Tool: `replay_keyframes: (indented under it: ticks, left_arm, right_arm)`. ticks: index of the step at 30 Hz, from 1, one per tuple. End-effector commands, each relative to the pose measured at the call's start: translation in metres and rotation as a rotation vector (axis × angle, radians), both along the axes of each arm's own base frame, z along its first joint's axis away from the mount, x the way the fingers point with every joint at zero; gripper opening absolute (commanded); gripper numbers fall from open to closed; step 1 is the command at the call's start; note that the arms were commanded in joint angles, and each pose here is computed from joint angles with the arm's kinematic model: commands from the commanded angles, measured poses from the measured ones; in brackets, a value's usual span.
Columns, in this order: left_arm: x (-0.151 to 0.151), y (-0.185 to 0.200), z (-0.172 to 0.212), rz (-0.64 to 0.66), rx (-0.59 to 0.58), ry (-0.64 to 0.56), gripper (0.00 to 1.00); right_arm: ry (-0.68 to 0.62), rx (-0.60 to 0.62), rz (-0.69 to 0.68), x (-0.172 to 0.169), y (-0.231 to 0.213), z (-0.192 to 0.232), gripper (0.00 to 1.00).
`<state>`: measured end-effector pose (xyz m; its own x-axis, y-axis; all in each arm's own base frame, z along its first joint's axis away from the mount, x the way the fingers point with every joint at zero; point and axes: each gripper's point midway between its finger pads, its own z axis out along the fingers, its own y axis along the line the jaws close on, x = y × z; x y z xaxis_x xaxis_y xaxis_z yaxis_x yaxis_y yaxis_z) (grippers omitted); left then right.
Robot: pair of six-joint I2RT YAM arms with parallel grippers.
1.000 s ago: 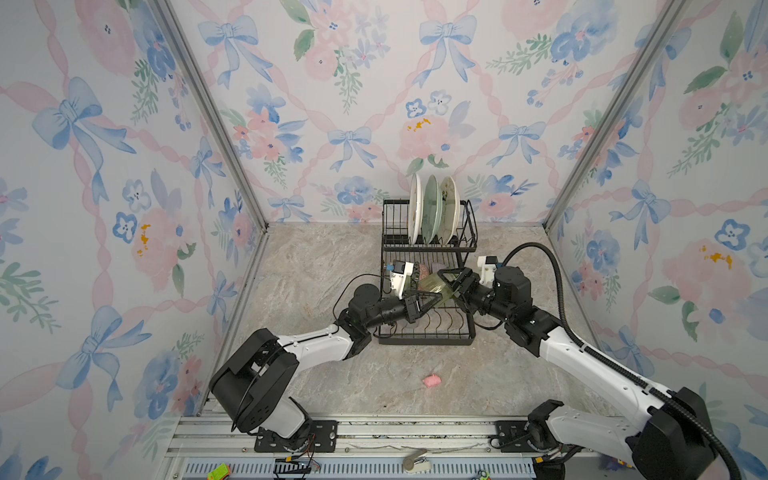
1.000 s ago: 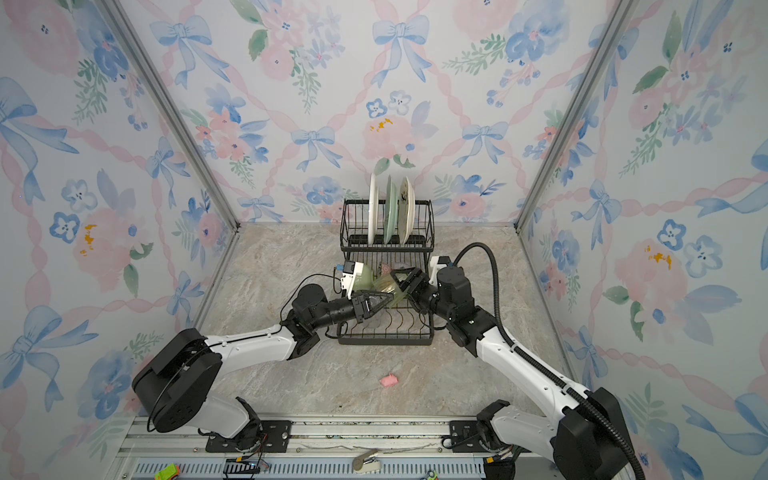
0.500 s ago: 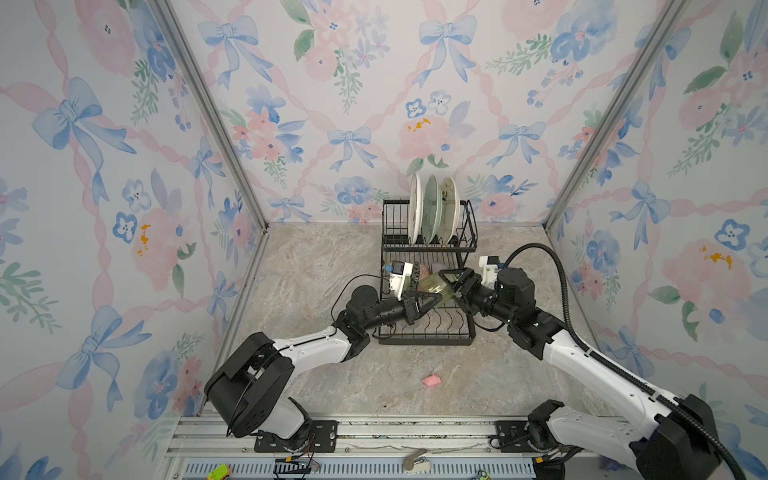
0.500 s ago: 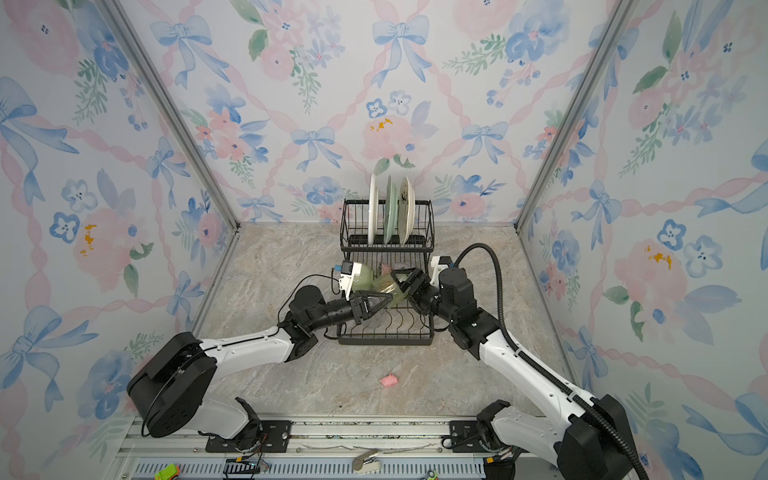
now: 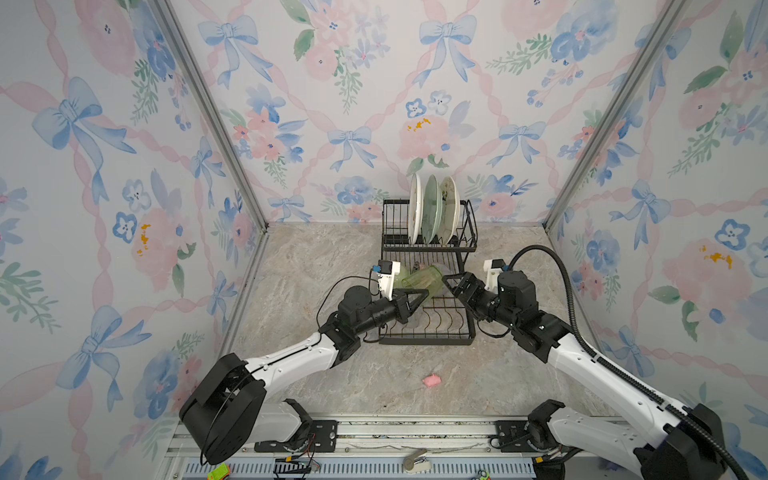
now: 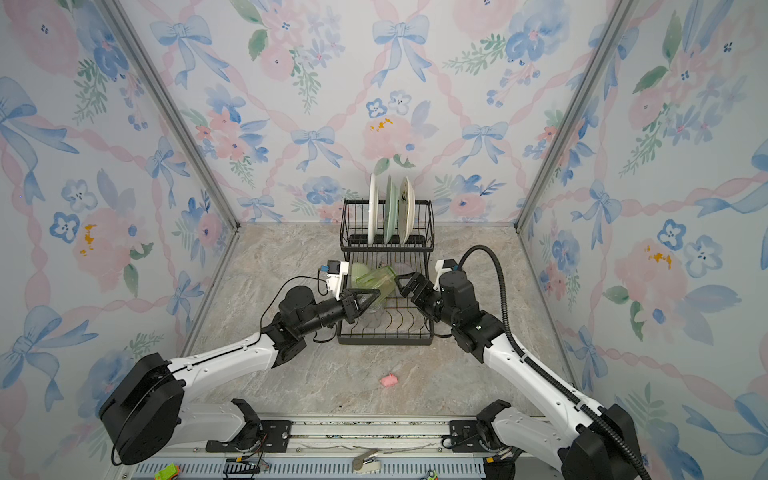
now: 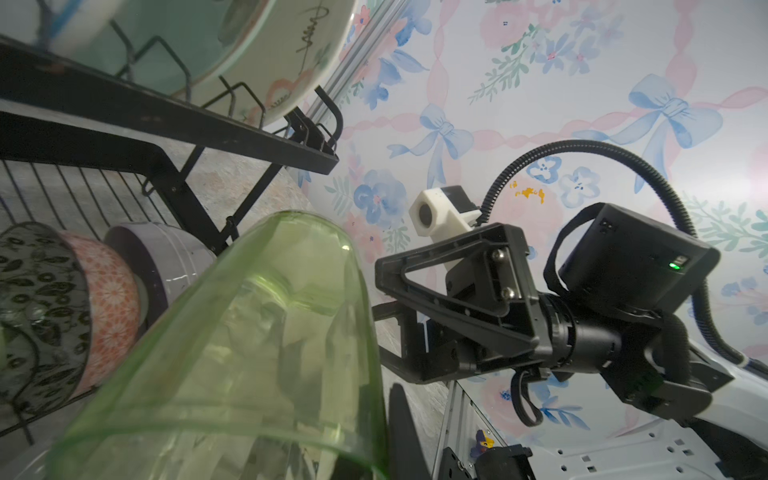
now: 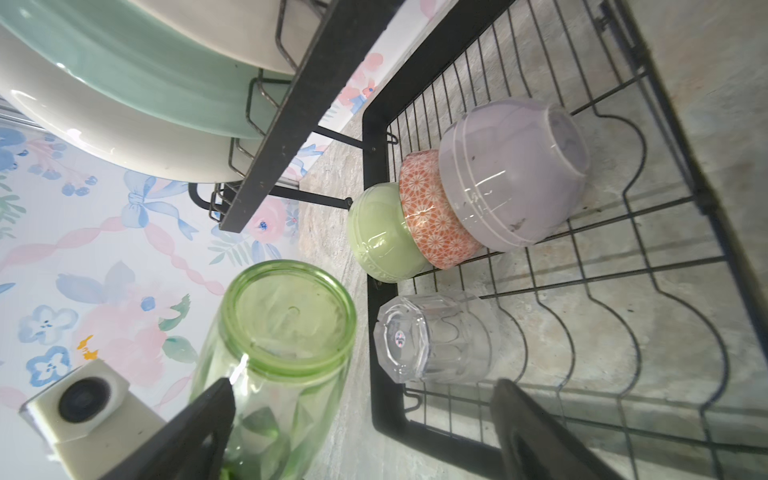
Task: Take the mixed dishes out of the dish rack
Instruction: 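Close the left gripper on the green cup and open the right gripper, then carry the green cup with the left gripper beside the rack and lower it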
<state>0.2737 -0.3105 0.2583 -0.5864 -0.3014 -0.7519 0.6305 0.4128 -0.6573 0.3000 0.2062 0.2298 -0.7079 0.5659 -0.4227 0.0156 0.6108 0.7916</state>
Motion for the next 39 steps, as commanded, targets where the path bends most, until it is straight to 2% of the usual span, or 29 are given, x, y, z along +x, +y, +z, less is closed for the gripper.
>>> replay_keyframes:
  ticks: [1, 4, 9, 13, 16, 21, 27, 34, 39]
  left_arm:
    - [0.015, 0.032, -0.02, 0.177, 0.18, 0.022, 0.0]
    - [0.023, 0.069, -0.026, 0.338, 0.321, 0.057, 0.0]
    - [0.033, 0.142, -0.034, 0.566, 0.538, 0.142, 0.0]
    - [0.042, 0.188, -0.053, 0.651, 0.643, 0.265, 0.0]
    - [0.054, 0.204, -0.066, 0.675, 0.703, 0.335, 0.0]
    - [0.081, 0.205, -0.093, 0.644, 0.795, 0.421, 0.0]
    - [0.115, 0.216, -0.126, 0.619, 0.963, 0.538, 0.0]
    - [0.154, 0.223, -0.15, 0.573, 0.928, 0.623, 0.0]
    - [0.166, 0.233, -0.171, 0.546, 0.955, 0.697, 0.0]
  right_arm:
    - [-0.055, -0.218, -0.014, -0.007, -0.019, 0.006, 0.98]
    - [-0.104, -0.357, -0.011, -0.008, -0.025, 0.01, 0.99]
    - [-0.134, -0.465, 0.0, -0.003, -0.029, 0.005, 0.99]
    - [-0.14, -0.525, 0.009, 0.003, -0.029, -0.001, 0.99]
    - [-0.158, -0.592, 0.048, 0.006, -0.028, -0.002, 0.99]
    - [-0.159, -0.647, 0.082, 0.007, -0.029, -0.002, 1.0]
    - [-0.139, -0.633, 0.122, 0.001, -0.03, -0.007, 1.0]
    - [-0.125, -0.612, 0.13, -0.015, -0.04, -0.014, 1.0]
    - [-0.117, -0.614, 0.133, -0.022, -0.045, -0.017, 1.0]
